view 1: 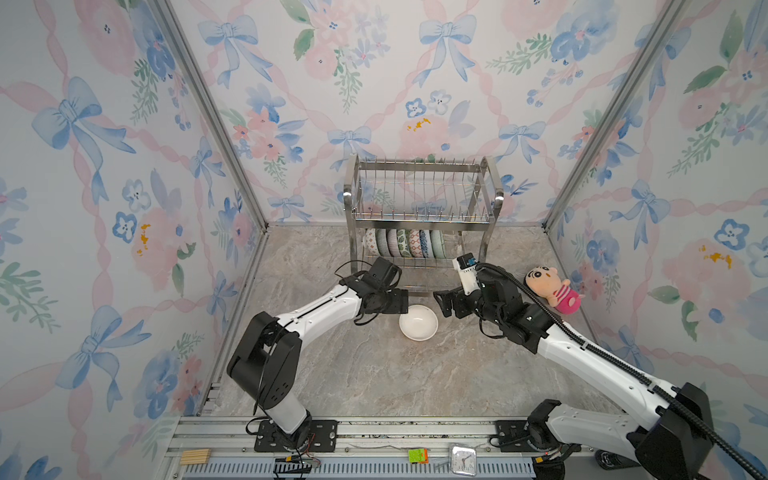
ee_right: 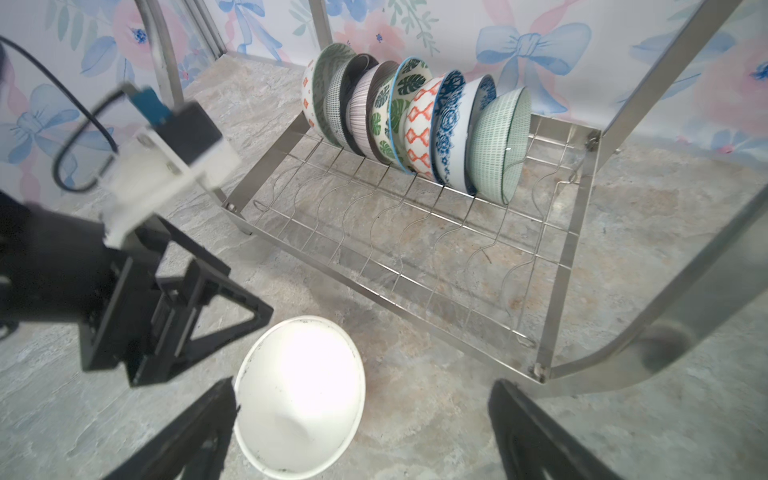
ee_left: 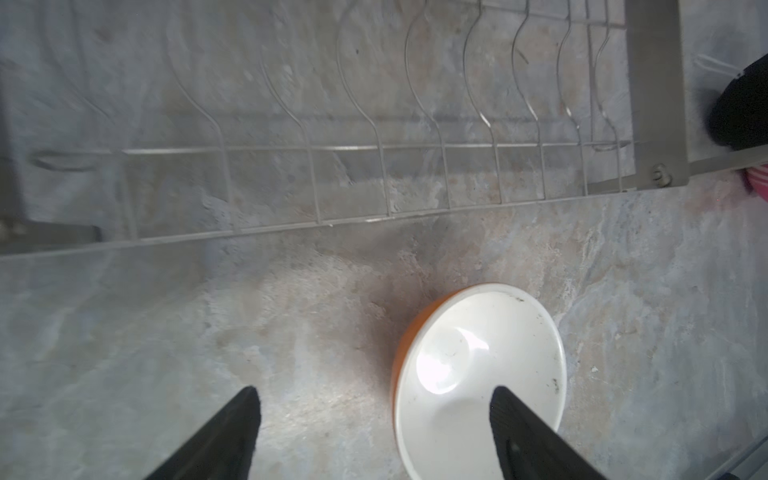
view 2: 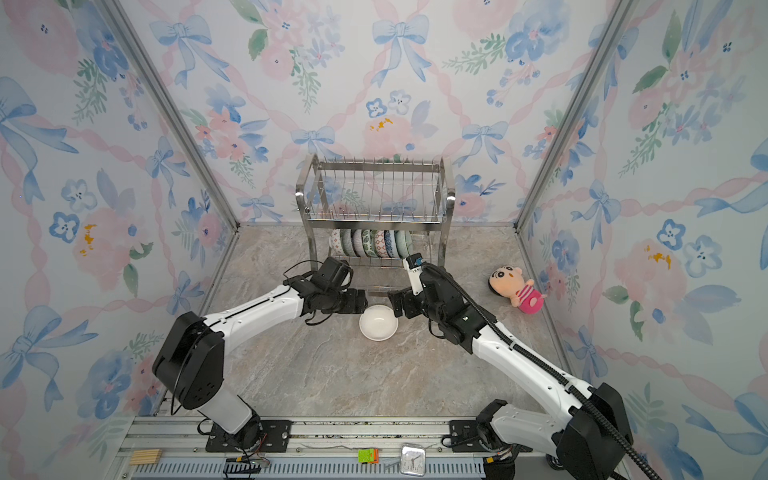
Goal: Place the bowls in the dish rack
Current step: 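Open the left gripper and draw back while the right gripper grips the bowl rim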
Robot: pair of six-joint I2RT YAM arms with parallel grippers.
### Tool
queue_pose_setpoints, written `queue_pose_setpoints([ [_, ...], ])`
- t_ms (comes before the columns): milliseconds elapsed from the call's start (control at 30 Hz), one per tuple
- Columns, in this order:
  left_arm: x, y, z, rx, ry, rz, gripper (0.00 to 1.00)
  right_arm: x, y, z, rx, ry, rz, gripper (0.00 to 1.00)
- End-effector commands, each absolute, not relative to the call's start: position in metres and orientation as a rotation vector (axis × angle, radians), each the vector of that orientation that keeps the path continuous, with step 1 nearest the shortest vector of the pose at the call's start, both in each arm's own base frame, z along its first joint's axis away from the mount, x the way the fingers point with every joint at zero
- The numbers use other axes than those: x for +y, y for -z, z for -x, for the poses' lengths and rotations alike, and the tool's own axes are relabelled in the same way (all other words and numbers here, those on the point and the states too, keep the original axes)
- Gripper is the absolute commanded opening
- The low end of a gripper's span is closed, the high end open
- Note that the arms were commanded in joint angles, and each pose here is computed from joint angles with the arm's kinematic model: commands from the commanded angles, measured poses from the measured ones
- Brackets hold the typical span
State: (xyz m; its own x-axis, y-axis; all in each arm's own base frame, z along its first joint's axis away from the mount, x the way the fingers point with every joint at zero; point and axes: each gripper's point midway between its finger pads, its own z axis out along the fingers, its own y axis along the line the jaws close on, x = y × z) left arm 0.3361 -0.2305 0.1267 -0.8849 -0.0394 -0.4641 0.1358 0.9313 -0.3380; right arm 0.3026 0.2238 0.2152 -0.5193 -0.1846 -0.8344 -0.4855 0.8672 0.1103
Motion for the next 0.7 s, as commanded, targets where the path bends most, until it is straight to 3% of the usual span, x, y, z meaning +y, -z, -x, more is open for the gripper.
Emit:
queue_pose_setpoints([
  [0, -0.205, -0.147, -0.33, 2.571, 0.55, -0.049, 0.98, 0.233, -0.197, -0.294, 2.163, -0.398, 0.487, 0.97],
  [200, -0.175, -0.165, -0.318, 2.494, 0.781, 0.072, 0.98, 0.268, -0.172, -0.286, 2.235, -0.395, 0.495, 0.96],
  [533, -0.148, -0.141, -0.29, 2.415, 1.103, 0.291, 0.98, 0.341, -0.11, -0.276, 2.378, -0.349, 0.569, 1.0],
  [667, -0.142, -0.132, -0.281, 2.403, 1.142, 0.337, 0.98, 0.351, -0.089, -0.28, 2.428, -0.287, 0.559, 0.91],
])
